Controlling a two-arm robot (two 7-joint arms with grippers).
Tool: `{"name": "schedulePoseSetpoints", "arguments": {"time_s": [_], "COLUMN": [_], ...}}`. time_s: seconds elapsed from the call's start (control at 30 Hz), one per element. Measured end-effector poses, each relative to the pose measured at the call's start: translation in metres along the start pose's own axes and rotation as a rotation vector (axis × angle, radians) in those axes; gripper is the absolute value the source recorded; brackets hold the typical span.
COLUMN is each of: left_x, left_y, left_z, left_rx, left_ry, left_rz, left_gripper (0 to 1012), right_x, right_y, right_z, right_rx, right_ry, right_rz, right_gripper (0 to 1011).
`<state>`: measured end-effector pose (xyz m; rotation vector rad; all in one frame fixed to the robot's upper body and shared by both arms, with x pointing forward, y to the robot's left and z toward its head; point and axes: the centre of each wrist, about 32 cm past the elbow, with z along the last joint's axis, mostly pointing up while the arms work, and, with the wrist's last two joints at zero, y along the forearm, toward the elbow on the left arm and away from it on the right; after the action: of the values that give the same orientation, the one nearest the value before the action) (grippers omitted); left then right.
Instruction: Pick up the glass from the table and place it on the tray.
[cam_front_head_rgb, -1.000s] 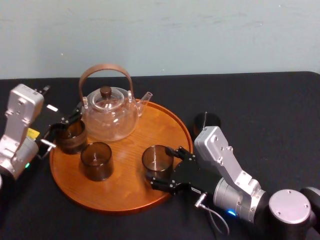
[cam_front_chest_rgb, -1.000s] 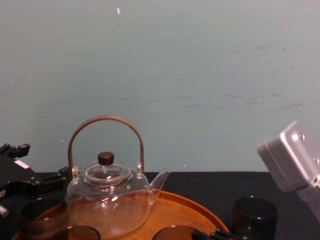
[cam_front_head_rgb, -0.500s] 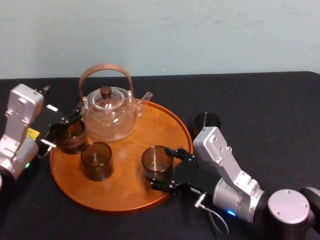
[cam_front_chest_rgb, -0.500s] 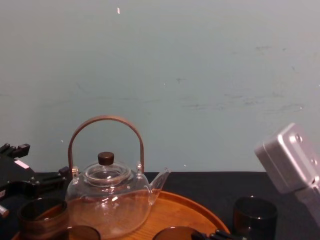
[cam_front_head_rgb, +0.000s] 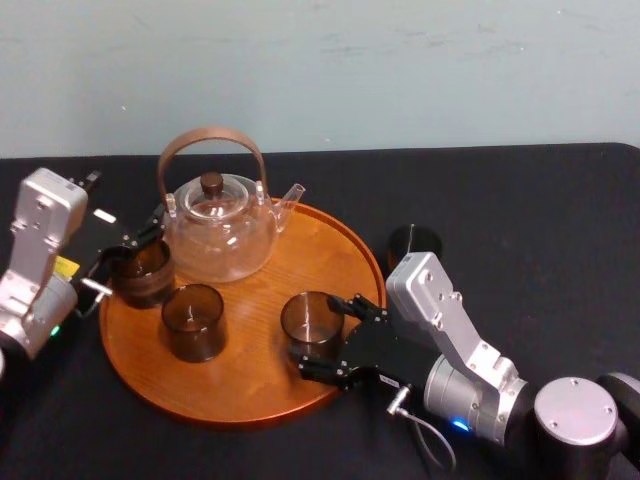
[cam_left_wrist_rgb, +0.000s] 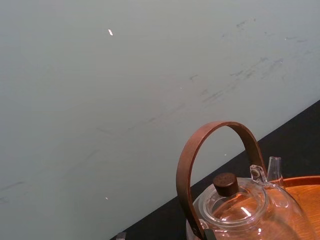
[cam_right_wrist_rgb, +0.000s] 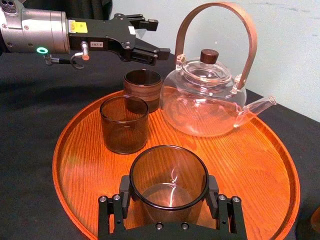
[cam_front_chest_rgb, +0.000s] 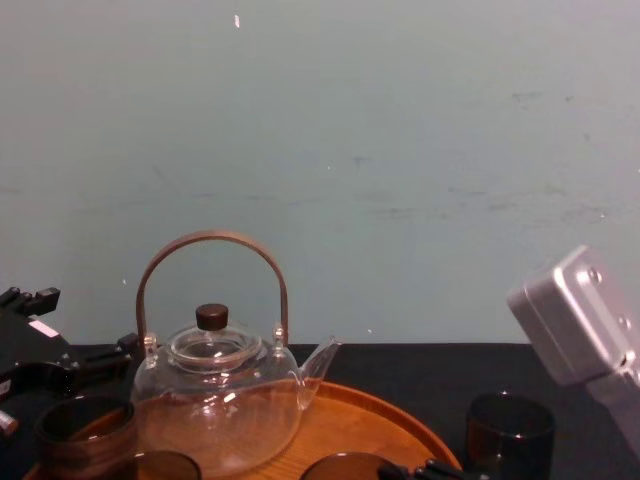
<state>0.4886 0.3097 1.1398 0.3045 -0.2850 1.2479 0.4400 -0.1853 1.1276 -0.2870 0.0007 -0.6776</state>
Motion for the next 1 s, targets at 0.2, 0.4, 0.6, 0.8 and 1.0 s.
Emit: {"name": "schedulePoseSetpoints", "arguments": {"time_s": [0.2,0.4,0.6,0.8,1.0], "left_x": [0.0,0.0,0.0,0.0,0.0], "left_y": [0.0,0.0,0.0,0.0,0.0], "left_z": [0.0,0.0,0.0,0.0,0.0], "left_rx": [0.0,0.0,0.0,0.0,0.0], "left_ry": [0.0,0.0,0.0,0.0,0.0], "left_rz": [0.0,0.0,0.0,0.0,0.0], "left_gripper": [1001,1001,1001,1002,1001], "right_x": [-0.0001,0.0,0.0001,0.0008,0.0036], "right_y": [0.0,0.0,-0.001,-0.002,-0.01], "right_z": [0.0,0.0,0.0,0.0,0.009], "right_rx": [0.001,0.001,0.002,0.01,0.051], "right_ry": [0.0,0.001,0.001,0.008,-0.003], "right_rz": [0.0,0.0,0.0,0.0,-0.015], "right_gripper": [913,1002,1002,1002,1002]}}
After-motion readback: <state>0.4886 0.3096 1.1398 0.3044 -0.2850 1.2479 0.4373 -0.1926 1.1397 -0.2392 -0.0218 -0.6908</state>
